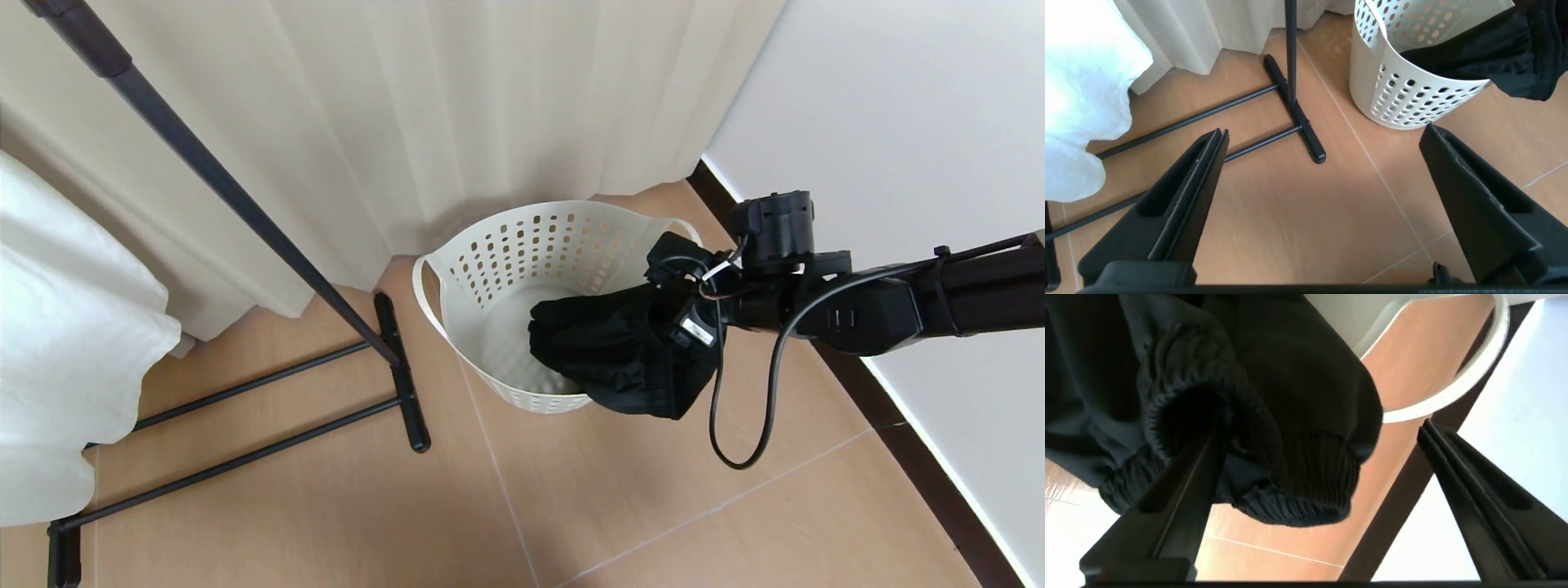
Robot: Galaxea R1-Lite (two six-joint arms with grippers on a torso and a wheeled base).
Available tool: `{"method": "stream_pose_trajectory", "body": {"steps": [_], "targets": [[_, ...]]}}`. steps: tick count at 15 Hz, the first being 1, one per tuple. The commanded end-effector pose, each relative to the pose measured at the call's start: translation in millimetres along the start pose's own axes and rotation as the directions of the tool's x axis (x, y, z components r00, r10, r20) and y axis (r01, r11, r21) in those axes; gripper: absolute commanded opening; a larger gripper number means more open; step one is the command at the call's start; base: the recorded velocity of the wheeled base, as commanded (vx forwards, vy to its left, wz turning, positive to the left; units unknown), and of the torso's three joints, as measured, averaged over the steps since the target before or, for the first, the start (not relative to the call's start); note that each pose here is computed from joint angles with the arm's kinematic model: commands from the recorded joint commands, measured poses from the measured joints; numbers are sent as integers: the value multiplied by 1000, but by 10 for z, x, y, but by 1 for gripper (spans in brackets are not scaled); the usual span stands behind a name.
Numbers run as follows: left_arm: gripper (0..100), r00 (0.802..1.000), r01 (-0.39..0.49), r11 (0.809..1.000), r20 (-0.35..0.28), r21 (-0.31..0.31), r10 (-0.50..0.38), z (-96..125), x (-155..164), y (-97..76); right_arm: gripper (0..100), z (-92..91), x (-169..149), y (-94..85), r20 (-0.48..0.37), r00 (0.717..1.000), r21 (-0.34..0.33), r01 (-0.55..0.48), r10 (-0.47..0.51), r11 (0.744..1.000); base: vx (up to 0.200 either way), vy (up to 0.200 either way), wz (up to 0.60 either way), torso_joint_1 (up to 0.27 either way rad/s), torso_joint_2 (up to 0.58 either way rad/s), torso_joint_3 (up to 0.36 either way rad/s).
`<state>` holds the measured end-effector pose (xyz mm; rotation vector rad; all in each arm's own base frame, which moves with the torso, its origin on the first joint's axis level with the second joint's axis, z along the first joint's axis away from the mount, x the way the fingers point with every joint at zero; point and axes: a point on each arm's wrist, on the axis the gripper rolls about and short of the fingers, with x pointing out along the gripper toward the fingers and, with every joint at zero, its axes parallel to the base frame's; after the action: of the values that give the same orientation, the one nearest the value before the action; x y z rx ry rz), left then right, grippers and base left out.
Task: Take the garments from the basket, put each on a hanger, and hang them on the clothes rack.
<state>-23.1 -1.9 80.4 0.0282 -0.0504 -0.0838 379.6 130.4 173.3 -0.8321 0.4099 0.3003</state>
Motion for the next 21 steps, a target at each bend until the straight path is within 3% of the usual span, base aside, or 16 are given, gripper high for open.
{"method": "stream_pose_trajectory", "body": {"steps": [1, 2, 5, 7, 8, 9, 10, 11, 12, 16, 18, 21], "targets": [[100, 1000, 0, 1000, 0, 0, 0, 1, 1, 0, 100, -7, 21, 2, -3, 1000, 1, 0, 0, 1000, 0, 0, 0, 0, 0, 0], [100, 1000, 0, 1000, 0, 0, 0, 1, 1, 0, 0, -7, 16, 2, -1, 1000, 2, -3, 3, 1000, 0, 0, 0, 0, 0, 0], [100, 1000, 0, 1000, 0, 0, 0, 1, 1, 0, 0, -13, 9, 16, 20, 999, 75, -35, 33, 997, 0, 0, 0, 0, 0, 0], [100, 1000, 0, 1000, 0, 0, 0, 1, 1, 0, 0, -34, -130, 5, 41, 998, 170, -62, 56, 984, 0, 0, 0, 0, 0, 0], [100, 1000, 0, 1000, 0, 0, 0, 1, 1, 0, 0, -47, -447, -50, 88, 993, 254, -93, 73, 963, 0, 0, 0, 0, 0, 0], [100, 1000, 0, 1000, 0, 0, 0, 1, 1, 0, 0, -47, -447, -50, 88, 993, 254, -93, 73, 963, 0, 0, 0, 0, 0, 0], [100, 1000, 0, 1000, 0, 0, 0, 1, 1, 0, 0, -105, -1023, -93, 165, 983, 368, -135, 79, 920, 0, 0, 0, 0, 0, 0], [100, 1000, 0, 1000, 0, 0, 0, 1, 1, 0, 0, -105, -1113, -87, 179, 981, 382, -144, 79, 913, 0, 0, 0, 0, 0, 0], [100, 1000, -2, 1000, 0, 0, 2, 1, 1, 0, 0, -78, -1623, -72, 279, 958, 439, -185, 62, 879, 0, 0, 0, 0, 0, 0], [100, 1000, -2, 1000, 0, -2, 2, 1, 1, 0, 0, -58, -2532, -74, 504, 864, 503, -313, 21, 806, 0, 0, 0, 0, 0, 0], [100, 1000, 0, 1000, 0, 0, 0, 1, 1, 0, 0, -207, -2781, -13, 551, 834, 518, -368, 27, 772, 0, 0, 0, 0, 0, 0], [100, 1000, 1, 1000, 0, 1, -1, 1, 1, 0, 0, -278, -2823, 13, 584, 811, 520, -373, -1, 769, 0, 0, 0, 0, 0, 0]]}}
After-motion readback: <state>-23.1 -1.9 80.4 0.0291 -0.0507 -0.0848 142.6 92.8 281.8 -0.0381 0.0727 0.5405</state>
